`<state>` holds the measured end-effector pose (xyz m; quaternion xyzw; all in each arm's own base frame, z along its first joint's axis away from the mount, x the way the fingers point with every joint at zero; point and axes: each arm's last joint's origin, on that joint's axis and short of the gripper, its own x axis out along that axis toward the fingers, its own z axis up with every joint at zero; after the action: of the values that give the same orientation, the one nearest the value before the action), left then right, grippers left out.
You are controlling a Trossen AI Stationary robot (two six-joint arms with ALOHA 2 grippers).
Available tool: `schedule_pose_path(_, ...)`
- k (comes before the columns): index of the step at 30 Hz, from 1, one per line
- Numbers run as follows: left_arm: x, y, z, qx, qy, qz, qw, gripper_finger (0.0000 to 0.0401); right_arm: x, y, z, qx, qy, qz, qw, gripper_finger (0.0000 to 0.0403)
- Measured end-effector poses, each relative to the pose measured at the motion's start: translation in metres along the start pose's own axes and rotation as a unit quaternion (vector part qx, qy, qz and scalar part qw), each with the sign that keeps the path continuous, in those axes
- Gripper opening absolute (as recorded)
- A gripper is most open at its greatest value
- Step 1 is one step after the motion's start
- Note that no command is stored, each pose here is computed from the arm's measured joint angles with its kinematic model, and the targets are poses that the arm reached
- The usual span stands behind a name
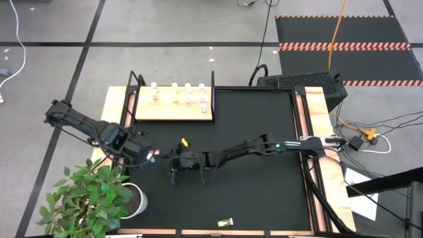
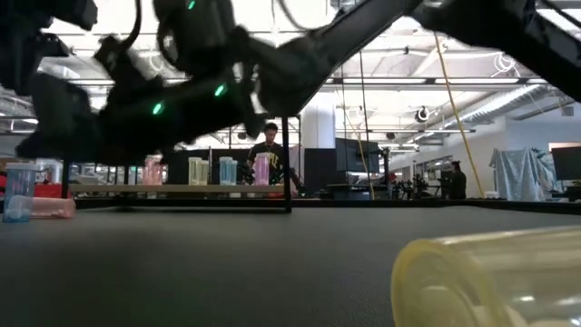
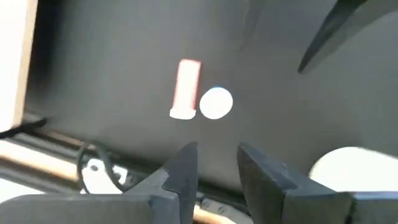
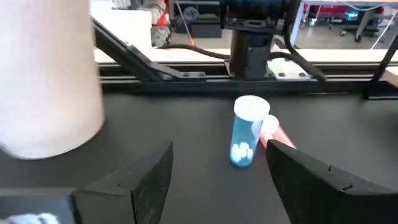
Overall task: Pick and place medicine bottles onto shelf by color
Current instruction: Put the blue pill bottle on the shelf aligned with the other blue pill bottles
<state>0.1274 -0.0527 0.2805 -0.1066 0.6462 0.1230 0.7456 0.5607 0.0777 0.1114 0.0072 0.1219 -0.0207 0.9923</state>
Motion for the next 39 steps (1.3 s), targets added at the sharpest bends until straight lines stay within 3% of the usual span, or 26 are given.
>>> schedule_pose_path(7,0.024,0.001,-0.007,-0.021,0.045,0.000,0.999,0.0089,0.029,-0.016,-0.019,0.011,-0.026,-0.013,1.000,0.0251)
schedule_pose_path(13,0.050,0.002,-0.014,-0.029,0.086,-0.005,0.996,0.0069,0.035,-0.029,-0.029,0.014,-0.021,0.019,1.000,0.0252)
schedule_pose_path(24,0.086,-0.005,-0.014,-0.037,0.050,-0.053,0.997,0.0028,0.037,-0.057,-0.026,-0.011,-0.023,0.071,0.997,0.0252)
schedule_pose_path(39,0.120,-0.006,-0.018,-0.042,0.016,-0.090,0.995,0.0006,0.037,-0.049,-0.031,-0.025,0.001,0.082,0.996,0.0251)
